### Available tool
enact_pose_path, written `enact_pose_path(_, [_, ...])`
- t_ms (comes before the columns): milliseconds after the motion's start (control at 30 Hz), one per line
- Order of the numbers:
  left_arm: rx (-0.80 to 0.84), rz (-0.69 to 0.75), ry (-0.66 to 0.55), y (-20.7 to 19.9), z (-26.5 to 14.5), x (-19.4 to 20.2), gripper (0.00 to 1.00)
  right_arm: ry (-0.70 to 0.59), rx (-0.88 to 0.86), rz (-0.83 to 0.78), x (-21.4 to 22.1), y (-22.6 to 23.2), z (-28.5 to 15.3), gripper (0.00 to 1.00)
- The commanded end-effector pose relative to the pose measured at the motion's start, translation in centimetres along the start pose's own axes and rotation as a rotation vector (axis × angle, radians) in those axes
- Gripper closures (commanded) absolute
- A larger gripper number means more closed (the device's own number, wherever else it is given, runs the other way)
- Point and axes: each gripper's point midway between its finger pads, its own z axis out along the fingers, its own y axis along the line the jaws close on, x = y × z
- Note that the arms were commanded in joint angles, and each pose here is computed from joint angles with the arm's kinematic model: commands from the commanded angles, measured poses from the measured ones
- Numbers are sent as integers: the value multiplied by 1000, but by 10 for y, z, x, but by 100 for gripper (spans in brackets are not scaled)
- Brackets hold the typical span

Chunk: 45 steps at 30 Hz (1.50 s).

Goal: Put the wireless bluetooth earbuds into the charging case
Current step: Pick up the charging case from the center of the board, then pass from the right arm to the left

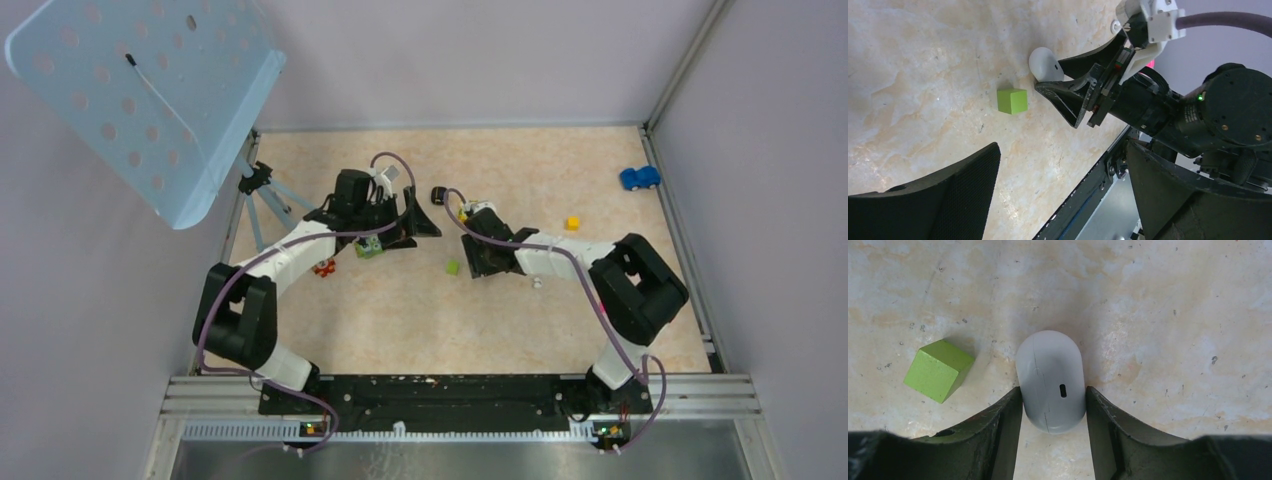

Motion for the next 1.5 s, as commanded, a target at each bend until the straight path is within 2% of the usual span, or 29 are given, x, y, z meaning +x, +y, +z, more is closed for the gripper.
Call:
enact_pose_path(0, [11, -1, 11, -4, 2, -8, 1, -20, -31, -21, -1, 4, -8, 52])
enact_pose_path(67, [0, -19, -6, -2, 1, -10, 1, -31, -51, -18, -3, 7, -12, 54])
enact_pose_path(167, [7, -72, -41, 5, -4, -13, 1, -61, -76, -1, -7, 10, -18, 64])
enact_pose_path(267, [34, -106, -62, 7, -8, -16, 1, -110, -125, 13, -14, 16, -28, 67])
enact_pose_path(433, [108, -96, -40, -4, -7, -15, 1, -163, -233, 10, -20, 31, -41, 69])
enact_pose_path(867, [276, -90, 47, -35, 5, 23, 17, -444, -463, 59, -65, 57, -105, 70])
enact_pose_path(1100, [354, -176, 108, -44, 18, 37, 18, -456, -525, 36, -70, 67, -116, 68])
enact_pose_path(1467, [342, -186, 84, -45, 33, 36, 36, -467, -545, 30, -66, 68, -120, 69])
